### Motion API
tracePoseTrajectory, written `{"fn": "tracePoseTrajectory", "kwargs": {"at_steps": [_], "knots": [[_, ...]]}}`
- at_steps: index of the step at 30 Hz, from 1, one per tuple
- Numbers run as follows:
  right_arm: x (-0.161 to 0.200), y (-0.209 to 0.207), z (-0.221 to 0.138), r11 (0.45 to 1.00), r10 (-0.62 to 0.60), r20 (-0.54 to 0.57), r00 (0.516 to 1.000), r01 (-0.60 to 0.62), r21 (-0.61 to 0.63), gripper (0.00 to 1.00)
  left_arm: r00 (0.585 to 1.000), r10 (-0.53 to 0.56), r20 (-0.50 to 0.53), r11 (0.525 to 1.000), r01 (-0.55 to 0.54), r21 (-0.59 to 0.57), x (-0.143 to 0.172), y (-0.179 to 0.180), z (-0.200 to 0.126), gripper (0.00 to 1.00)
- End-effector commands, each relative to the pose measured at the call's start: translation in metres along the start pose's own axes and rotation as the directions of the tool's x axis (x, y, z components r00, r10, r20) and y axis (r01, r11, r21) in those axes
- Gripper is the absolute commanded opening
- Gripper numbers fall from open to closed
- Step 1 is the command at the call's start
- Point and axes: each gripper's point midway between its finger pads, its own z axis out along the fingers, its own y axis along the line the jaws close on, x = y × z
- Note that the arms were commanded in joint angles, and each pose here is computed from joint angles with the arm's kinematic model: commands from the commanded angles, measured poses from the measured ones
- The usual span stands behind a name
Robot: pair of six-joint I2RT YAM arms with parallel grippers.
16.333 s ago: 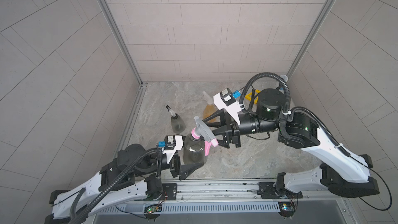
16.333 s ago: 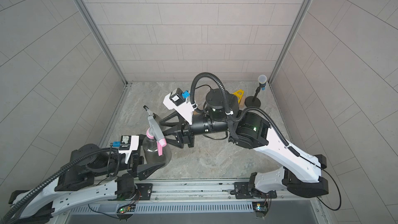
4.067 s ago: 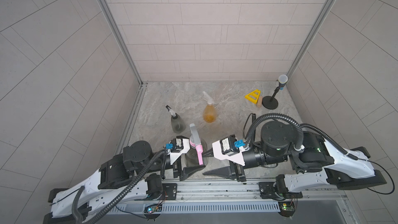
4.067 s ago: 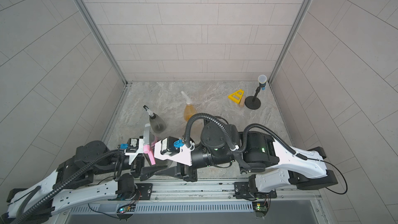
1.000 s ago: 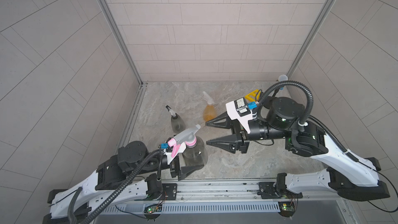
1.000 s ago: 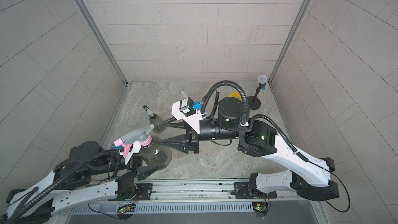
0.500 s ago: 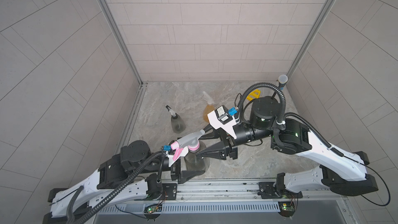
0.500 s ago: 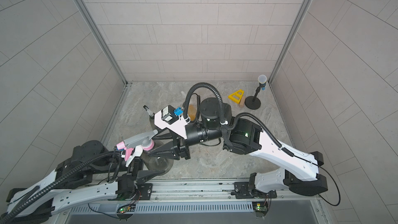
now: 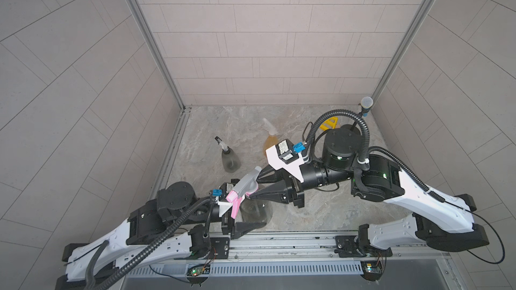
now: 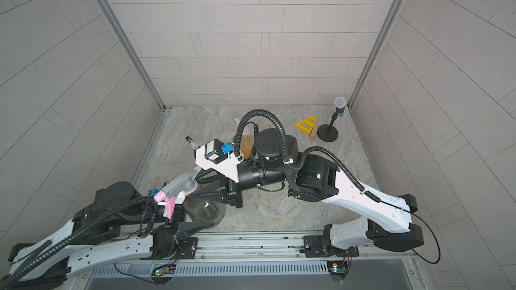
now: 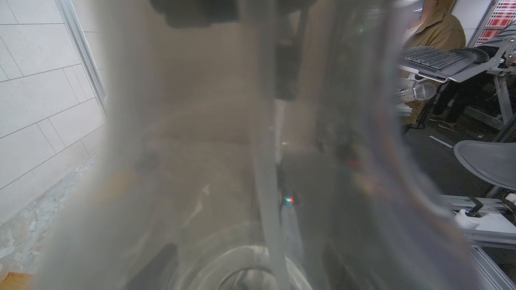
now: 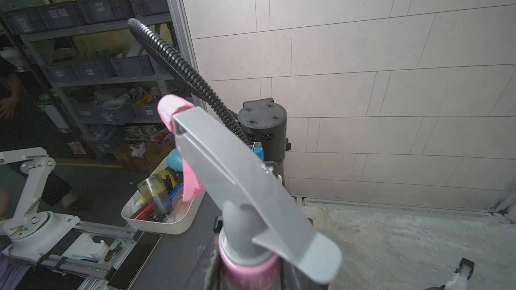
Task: Attach spray nozzles to spray bottles
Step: Screw the spray nozzle on the spray bottle.
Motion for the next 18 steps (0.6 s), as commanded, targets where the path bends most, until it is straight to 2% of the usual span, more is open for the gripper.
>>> {"fn": "tracePoseTrajectory", "kwargs": {"at_steps": [1,6,8,11,16,18], "knots": [[0.001,0.009,-0.002,1.0,-0.01,-0.024,1.0,0.01,0.012,0.22,1.0,-0.004,0.024,0.994,0.007,-0.112,-0.012,0.019,-0.004,0.0],[0.022,-0.007,0.006,0.982,0.057,-0.056,0.997,-0.045,0.184,0.21,0.999,0.014,0.032,0.976,-0.007,-0.216,-0.018,0.037,-0.008,0.0],[0.025,-0.016,0.007,0.949,0.107,-0.031,0.994,-0.093,0.302,0.21,0.999,0.022,0.024,0.964,-0.015,-0.267,-0.018,0.046,-0.008,0.0],[0.027,-0.026,0.007,0.87,0.164,0.036,0.986,-0.162,0.465,0.21,0.999,0.032,0.012,0.943,-0.026,-0.332,-0.016,0.058,-0.008,0.0],[0.027,-0.034,0.017,0.765,0.152,0.082,0.985,-0.17,0.622,0.23,0.999,0.036,0.001,0.925,-0.033,-0.378,-0.012,0.068,-0.005,0.0],[0.022,-0.037,0.015,0.752,0.152,0.107,0.983,-0.185,0.633,0.28,0.999,0.034,0.001,0.921,-0.031,-0.387,-0.011,0.069,-0.006,0.0]]}}
